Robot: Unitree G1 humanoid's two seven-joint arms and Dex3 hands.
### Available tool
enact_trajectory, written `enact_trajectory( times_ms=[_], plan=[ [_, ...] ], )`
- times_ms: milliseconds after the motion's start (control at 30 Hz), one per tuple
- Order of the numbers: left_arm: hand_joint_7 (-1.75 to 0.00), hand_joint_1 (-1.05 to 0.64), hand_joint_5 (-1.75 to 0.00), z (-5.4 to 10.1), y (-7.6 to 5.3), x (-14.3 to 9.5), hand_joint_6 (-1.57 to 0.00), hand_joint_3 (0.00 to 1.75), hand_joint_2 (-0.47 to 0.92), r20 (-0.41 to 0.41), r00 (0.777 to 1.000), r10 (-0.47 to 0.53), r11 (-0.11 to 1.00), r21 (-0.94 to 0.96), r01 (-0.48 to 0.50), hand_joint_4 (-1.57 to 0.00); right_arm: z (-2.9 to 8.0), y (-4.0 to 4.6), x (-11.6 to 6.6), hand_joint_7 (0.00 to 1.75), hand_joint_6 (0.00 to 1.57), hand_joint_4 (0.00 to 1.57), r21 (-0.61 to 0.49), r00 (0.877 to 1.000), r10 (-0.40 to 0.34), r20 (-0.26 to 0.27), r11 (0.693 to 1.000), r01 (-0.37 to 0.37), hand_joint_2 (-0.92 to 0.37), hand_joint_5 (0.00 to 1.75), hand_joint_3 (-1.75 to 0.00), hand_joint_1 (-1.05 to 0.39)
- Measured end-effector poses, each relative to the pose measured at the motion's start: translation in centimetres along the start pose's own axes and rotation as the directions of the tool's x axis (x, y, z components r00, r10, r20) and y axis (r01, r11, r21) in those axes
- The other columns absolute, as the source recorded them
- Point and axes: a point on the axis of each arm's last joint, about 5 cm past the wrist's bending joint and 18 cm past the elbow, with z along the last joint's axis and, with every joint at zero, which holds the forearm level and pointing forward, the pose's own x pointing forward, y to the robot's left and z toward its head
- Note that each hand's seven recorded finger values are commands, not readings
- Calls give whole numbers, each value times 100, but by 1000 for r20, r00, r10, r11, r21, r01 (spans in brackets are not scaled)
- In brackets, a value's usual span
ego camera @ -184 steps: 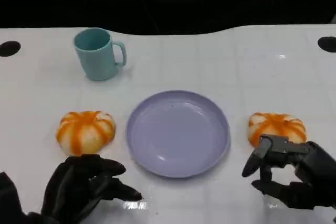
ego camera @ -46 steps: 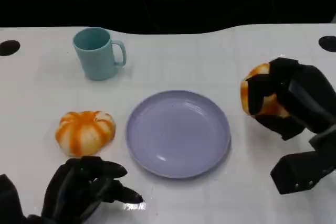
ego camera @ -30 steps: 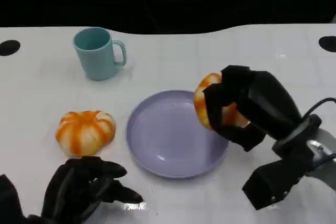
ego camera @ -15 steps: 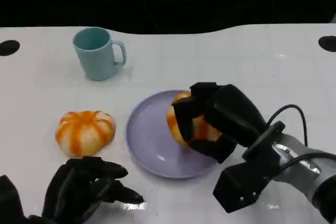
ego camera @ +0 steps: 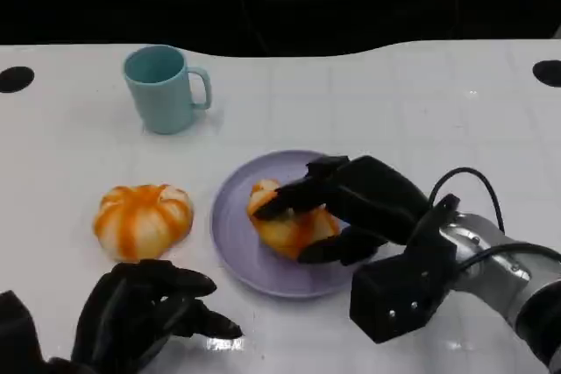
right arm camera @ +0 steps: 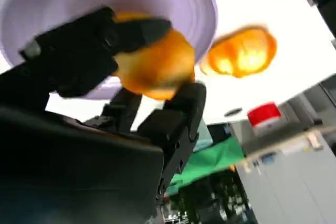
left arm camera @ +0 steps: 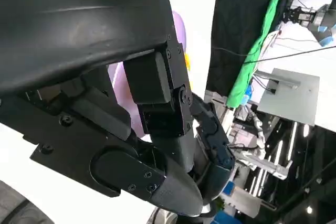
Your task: Grasp the bread from the table and place it into the plate.
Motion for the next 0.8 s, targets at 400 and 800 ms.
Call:
enact_trajectory(
  times_ms=[400,800],
  plan=[
    [0,-99,-22,-1,-7,2,-155,0,79,-5,1000,-4,1000,7,4,-157,70,-153,-70,1,15,1,0,997,68,-31,998,-68,-92,16,-24,-74],
    [0,-99,-22,-3,-11,2,-155,1,80,-3,1000,-4,1000,5,4,-157,78,-321,-582,9,34,22,23,998,-48,-40,999,48,-92,36,-22,-68]
  ],
)
